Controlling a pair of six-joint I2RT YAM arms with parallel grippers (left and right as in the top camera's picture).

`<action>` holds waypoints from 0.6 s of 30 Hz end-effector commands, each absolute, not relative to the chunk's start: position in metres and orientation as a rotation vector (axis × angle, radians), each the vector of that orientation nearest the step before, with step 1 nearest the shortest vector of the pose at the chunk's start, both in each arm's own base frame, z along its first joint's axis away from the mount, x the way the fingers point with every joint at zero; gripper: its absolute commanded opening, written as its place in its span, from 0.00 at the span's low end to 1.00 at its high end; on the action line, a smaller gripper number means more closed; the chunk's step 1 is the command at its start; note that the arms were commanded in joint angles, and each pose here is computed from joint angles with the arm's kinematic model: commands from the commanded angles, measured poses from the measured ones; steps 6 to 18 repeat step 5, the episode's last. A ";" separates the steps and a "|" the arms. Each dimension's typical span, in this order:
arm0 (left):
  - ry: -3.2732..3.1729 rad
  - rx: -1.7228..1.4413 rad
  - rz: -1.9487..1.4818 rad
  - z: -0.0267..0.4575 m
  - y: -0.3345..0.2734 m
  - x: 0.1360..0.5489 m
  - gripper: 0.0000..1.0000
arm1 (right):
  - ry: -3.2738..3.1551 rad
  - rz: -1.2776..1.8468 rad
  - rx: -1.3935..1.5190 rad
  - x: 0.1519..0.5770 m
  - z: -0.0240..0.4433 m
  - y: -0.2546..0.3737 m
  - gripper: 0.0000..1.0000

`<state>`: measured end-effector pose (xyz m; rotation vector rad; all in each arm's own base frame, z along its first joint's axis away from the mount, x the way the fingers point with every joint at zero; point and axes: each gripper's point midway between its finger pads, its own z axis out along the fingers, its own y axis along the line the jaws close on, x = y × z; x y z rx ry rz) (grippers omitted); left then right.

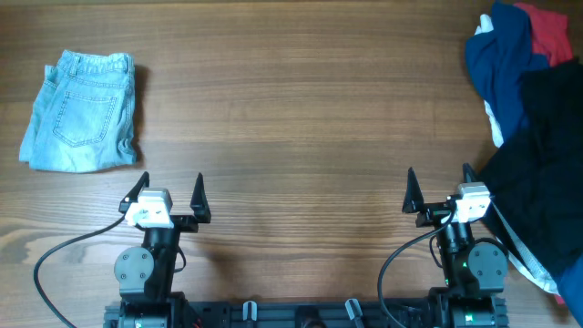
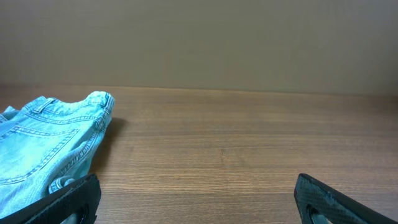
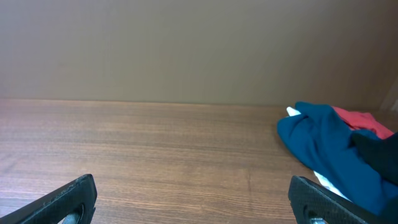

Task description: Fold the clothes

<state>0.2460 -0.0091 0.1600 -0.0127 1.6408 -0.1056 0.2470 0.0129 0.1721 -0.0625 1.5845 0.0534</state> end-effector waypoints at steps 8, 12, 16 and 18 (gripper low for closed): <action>1.640 0.002 -0.091 0.158 -0.009 0.246 1.00 | 1.566 0.036 -0.073 0.246 0.176 0.012 1.00; 1.640 0.002 -0.091 0.158 -0.009 0.246 1.00 | 1.566 0.036 -0.073 0.246 0.176 0.012 1.00; 1.640 0.002 -0.091 0.158 -0.009 0.246 1.00 | 1.566 0.036 -0.073 0.246 0.176 0.012 1.00; 1.640 0.002 -0.091 0.158 -0.009 0.246 1.00 | 1.566 0.036 -0.073 0.246 0.176 0.012 1.00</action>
